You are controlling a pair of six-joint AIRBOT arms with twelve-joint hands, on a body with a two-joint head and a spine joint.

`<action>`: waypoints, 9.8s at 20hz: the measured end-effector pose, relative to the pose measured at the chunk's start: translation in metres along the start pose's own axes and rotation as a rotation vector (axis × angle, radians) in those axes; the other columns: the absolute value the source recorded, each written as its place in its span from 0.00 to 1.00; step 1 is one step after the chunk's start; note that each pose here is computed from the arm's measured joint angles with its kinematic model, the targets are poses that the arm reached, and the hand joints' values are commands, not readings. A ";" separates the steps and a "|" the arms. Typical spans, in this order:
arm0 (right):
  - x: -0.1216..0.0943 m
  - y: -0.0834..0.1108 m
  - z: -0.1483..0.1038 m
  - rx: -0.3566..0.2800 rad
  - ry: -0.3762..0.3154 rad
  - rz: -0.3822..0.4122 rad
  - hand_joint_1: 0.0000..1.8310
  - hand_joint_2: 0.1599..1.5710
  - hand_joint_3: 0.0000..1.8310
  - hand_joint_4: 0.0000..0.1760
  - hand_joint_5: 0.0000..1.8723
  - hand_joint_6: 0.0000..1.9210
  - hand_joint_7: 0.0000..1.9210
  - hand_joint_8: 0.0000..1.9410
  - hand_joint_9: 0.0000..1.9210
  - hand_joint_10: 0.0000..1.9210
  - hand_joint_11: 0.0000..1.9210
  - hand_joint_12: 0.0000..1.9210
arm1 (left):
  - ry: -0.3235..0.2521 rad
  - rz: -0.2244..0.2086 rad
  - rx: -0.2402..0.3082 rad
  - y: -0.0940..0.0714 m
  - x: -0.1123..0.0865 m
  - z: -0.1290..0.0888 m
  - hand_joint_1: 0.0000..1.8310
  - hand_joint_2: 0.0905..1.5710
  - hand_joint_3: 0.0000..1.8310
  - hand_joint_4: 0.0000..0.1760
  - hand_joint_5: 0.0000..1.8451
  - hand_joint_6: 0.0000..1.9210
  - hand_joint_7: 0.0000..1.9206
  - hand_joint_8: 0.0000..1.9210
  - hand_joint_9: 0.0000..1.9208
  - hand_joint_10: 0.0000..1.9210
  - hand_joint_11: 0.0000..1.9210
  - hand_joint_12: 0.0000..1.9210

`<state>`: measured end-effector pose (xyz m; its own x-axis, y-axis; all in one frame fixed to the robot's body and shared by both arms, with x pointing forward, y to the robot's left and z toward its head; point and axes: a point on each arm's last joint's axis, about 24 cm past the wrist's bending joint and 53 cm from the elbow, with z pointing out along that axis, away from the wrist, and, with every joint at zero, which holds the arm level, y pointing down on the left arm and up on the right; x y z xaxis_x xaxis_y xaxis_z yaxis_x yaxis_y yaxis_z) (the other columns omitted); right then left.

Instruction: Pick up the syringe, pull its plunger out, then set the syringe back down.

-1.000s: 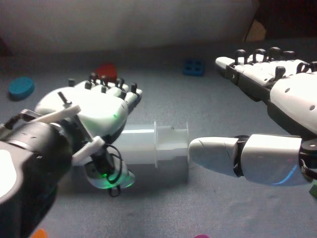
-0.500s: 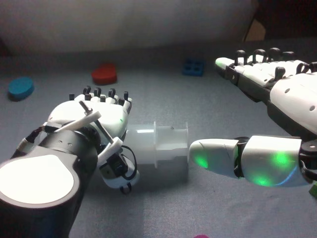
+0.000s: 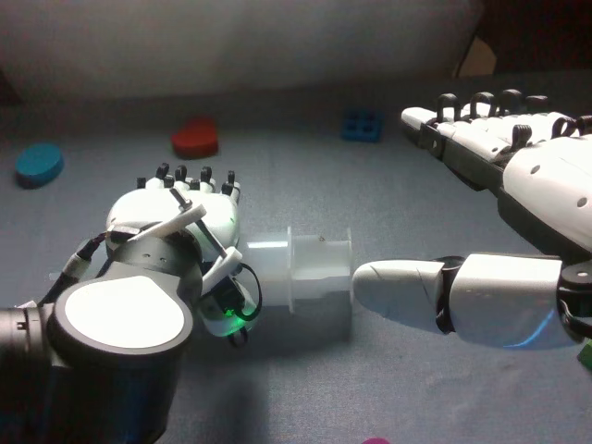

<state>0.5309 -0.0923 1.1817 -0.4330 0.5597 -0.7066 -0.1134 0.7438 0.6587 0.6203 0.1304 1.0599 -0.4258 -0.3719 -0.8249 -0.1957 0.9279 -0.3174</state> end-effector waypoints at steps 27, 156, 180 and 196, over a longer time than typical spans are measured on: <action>0.001 0.000 0.000 -0.002 0.003 0.002 0.08 0.54 0.00 0.21 0.00 0.00 0.02 0.00 0.00 0.00 0.00 0.19 | 0.003 0.005 0.000 -0.001 0.030 0.027 0.53 0.73 0.00 0.00 0.25 0.01 0.29 0.01 0.24 0.02 0.00 0.49; -0.012 -0.061 0.123 -0.348 0.047 0.525 0.74 0.71 0.00 0.00 0.40 0.64 0.49 0.53 0.45 0.70 0.45 0.70 | -0.026 0.059 0.478 -0.073 -0.047 -0.008 0.81 0.75 0.00 0.00 0.41 0.58 0.37 0.69 0.36 0.77 0.38 0.88; -0.051 -0.087 0.105 -0.324 0.016 0.433 0.74 0.71 0.00 0.00 0.40 0.65 0.50 0.49 0.46 0.70 0.44 0.70 | -0.045 0.052 0.462 -0.067 -0.053 -0.007 0.81 0.75 0.00 0.00 0.40 0.59 0.38 0.68 0.36 0.77 0.38 0.88; -0.060 -0.097 0.098 -0.316 0.003 0.417 0.74 0.71 0.00 0.00 0.40 0.65 0.50 0.49 0.46 0.70 0.44 0.71 | -0.052 0.056 0.458 -0.066 -0.055 -0.006 0.81 0.75 0.00 0.00 0.41 0.59 0.37 0.68 0.37 0.77 0.38 0.87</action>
<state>0.6553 -0.1626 1.1347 -0.5018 0.7832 -0.3671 -0.1944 0.3114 0.9302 0.6511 0.0898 1.1288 -0.3775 -0.3303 -0.8651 0.2412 0.8669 -0.4362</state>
